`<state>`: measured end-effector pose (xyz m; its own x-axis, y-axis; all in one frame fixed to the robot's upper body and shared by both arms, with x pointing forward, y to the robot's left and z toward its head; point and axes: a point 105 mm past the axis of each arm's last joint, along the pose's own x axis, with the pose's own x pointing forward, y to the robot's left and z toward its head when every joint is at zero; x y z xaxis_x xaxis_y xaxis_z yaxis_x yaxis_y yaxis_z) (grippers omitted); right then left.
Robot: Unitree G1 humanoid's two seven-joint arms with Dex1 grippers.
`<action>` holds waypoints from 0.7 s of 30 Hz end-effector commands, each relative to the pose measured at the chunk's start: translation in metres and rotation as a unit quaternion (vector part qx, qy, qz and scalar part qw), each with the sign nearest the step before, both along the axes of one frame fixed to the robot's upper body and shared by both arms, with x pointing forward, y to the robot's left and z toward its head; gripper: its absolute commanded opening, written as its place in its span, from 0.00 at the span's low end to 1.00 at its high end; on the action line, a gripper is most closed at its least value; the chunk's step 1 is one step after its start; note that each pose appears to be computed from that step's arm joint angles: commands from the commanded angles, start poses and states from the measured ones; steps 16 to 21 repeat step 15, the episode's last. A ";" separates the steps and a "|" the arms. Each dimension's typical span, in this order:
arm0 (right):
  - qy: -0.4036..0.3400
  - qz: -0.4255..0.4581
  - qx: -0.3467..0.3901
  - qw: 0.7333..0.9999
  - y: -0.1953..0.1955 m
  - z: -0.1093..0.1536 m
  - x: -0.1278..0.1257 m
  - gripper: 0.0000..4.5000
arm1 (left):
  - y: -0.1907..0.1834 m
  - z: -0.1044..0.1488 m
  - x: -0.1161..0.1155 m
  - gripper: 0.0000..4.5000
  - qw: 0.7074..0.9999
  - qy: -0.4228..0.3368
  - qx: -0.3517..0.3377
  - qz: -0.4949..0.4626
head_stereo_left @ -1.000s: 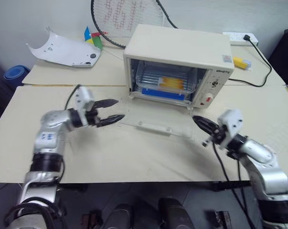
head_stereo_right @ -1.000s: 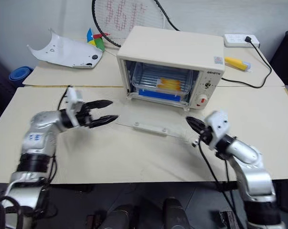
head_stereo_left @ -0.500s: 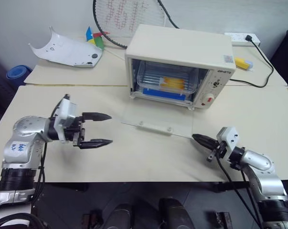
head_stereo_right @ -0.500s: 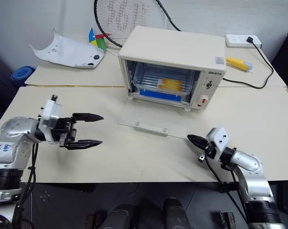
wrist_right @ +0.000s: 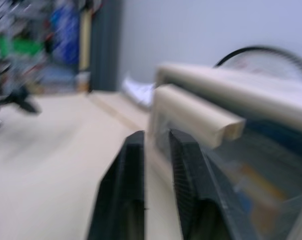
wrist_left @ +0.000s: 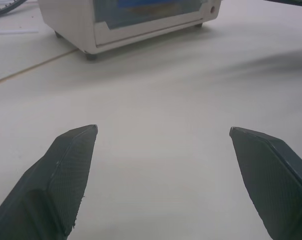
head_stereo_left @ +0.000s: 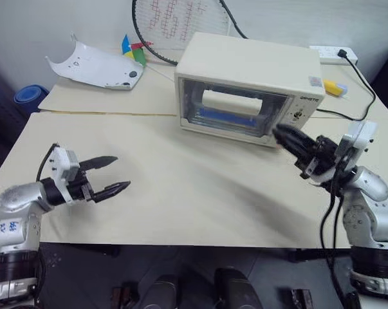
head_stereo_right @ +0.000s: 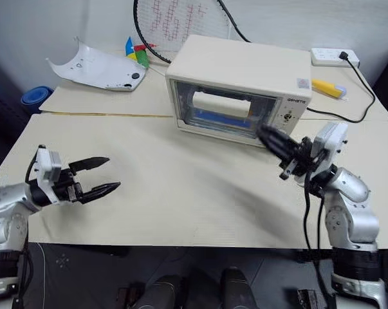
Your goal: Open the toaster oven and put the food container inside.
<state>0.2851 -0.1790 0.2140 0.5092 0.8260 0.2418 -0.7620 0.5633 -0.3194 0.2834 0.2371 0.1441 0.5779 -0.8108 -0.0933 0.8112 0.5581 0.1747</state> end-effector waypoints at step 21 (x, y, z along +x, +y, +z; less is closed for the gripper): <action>0.045 -0.032 -0.099 0.994 -0.029 -0.071 -0.027 1.00 | 0.009 -0.013 -0.024 1.00 0.996 -0.034 0.027 0.081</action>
